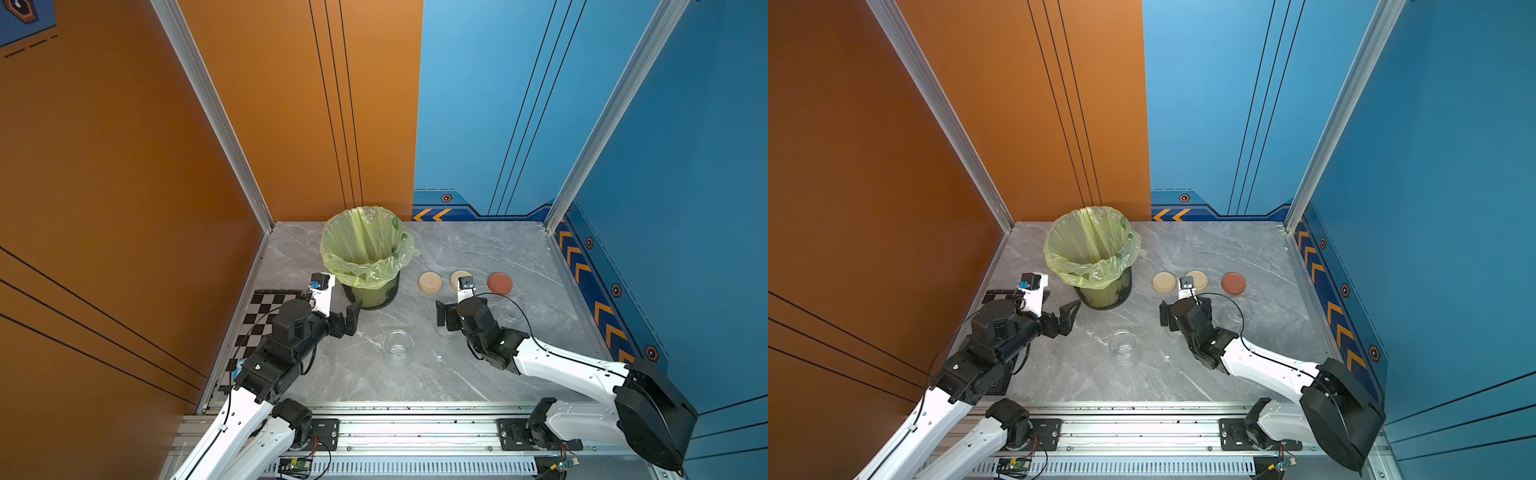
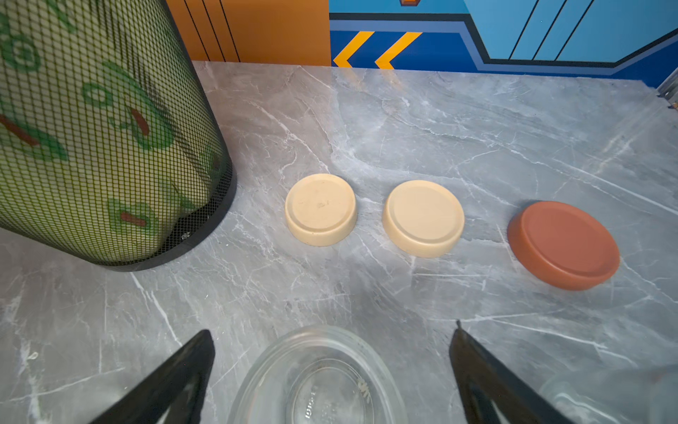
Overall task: Empty moldy rice from jars
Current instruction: Place the jar at the center of the board, then reset both arms
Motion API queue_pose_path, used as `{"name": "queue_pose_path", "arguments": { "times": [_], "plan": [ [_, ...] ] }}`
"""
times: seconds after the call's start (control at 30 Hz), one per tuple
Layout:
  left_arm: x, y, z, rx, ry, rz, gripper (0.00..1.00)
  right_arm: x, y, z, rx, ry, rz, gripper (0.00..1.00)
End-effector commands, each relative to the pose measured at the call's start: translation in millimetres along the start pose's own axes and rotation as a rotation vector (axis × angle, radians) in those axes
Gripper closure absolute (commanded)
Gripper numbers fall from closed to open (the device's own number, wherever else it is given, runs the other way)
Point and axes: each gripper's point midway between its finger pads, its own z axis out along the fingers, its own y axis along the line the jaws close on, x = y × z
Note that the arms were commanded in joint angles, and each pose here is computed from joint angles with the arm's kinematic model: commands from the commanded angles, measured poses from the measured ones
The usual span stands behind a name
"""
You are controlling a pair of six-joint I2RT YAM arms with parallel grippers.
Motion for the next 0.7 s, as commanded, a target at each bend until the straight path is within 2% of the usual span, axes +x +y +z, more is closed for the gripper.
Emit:
{"name": "queue_pose_path", "arguments": {
  "times": [0.0, 0.13, 0.33, 0.47, 0.67],
  "plan": [
    [-2, 17, 2, -0.048, 0.018, -0.020, 0.02, -4, -6, -8, -0.077, 0.073, 0.005, 0.00],
    [5, 40, 12, -0.113, 0.043, -0.048, 0.02, -21, -26, -16, -0.117, 0.066, 0.056, 0.00],
    [26, 81, 27, -0.223, 0.054, -0.111, 0.02, -28, -92, -16, 0.057, 0.052, 0.104, 0.00],
    [42, 106, 35, -0.290, 0.049, -0.164, 0.02, -23, -133, -15, 0.148, 0.044, 0.072, 0.00],
    [58, 134, 44, -0.407, 0.011, -0.153, 0.02, -10, -180, -5, 0.252, -0.032, 0.077, 0.00]
  ]
}}
